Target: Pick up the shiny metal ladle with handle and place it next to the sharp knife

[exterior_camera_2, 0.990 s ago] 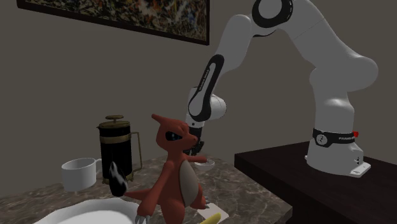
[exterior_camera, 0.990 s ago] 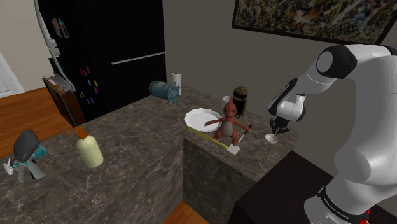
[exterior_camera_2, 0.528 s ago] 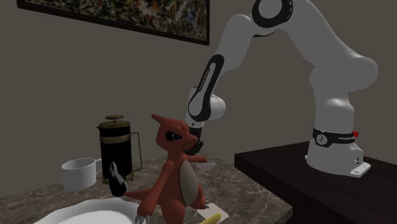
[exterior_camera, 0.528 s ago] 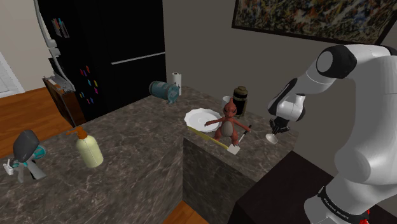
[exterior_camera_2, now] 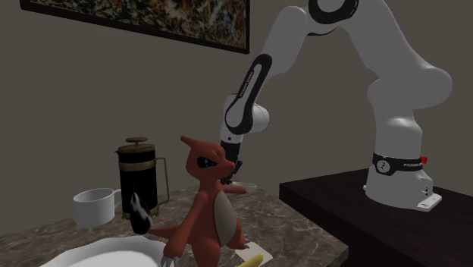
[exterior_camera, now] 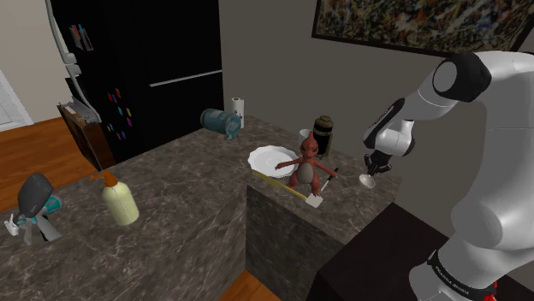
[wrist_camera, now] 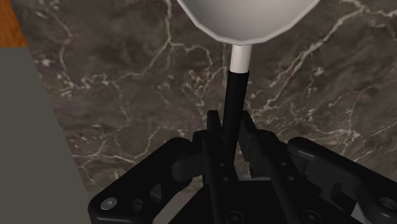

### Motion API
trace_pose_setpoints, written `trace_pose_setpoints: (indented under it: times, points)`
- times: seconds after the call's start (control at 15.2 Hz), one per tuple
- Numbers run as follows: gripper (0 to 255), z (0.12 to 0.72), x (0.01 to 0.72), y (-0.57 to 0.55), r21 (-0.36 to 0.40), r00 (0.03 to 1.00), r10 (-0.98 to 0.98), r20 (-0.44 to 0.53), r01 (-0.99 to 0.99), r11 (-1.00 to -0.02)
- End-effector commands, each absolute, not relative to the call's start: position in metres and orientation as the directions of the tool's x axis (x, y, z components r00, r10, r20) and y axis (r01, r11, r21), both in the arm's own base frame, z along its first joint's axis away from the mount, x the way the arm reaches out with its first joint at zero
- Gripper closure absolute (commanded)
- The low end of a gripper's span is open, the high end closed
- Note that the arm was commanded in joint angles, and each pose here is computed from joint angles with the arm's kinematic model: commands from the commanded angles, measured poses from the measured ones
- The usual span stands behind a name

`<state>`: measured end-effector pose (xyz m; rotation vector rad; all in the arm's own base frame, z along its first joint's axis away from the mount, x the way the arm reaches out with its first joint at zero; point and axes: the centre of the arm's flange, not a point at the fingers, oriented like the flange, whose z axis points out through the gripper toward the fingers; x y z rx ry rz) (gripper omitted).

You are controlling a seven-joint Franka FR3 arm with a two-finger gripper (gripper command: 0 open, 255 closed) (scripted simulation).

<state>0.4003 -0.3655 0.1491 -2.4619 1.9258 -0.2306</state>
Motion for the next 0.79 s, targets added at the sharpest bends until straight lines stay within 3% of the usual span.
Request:
trace_pose_setpoints:
  times: [0.0,0.73]
  points:
    - [255,0.16,0.4,-0.366,-0.096,0.234,-0.966,0.111,-0.965,-0.245]
    - [255,0.218,0.4,-0.366,-0.096,0.234,-0.966,0.111,-0.965,-0.245]
